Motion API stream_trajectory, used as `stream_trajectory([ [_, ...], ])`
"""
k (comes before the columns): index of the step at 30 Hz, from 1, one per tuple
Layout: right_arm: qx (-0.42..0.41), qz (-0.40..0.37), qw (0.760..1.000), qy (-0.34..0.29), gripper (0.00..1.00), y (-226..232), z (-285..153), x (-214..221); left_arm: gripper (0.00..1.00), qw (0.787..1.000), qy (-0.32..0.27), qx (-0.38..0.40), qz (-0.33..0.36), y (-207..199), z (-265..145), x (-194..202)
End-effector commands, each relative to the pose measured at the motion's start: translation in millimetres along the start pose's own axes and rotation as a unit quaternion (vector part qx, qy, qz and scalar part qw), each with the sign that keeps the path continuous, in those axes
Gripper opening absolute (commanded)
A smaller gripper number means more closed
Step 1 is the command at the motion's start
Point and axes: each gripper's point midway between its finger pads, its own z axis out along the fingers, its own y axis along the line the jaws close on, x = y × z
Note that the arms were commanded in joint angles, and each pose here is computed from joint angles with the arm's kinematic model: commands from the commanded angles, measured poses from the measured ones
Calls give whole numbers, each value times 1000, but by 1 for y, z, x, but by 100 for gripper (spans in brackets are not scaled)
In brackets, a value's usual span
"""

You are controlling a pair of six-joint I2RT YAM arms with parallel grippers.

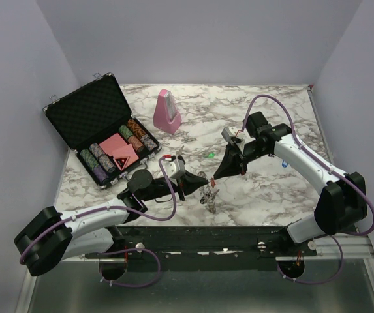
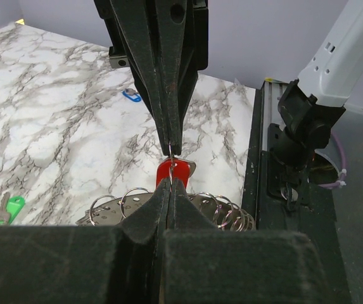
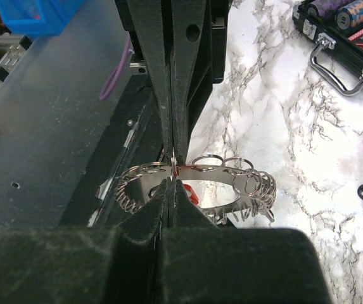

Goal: Put the keys on the keyring

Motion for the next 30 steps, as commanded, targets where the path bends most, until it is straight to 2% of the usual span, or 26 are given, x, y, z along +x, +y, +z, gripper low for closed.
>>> stream_trajectory([
  [1, 3, 4, 1000, 1, 0, 0, -1, 0, 0, 999, -29, -2, 13, 0, -1, -17],
  [30, -2, 8, 1000, -8, 0, 1, 1, 1, 0, 999, -35, 12, 3, -4, 4, -18],
])
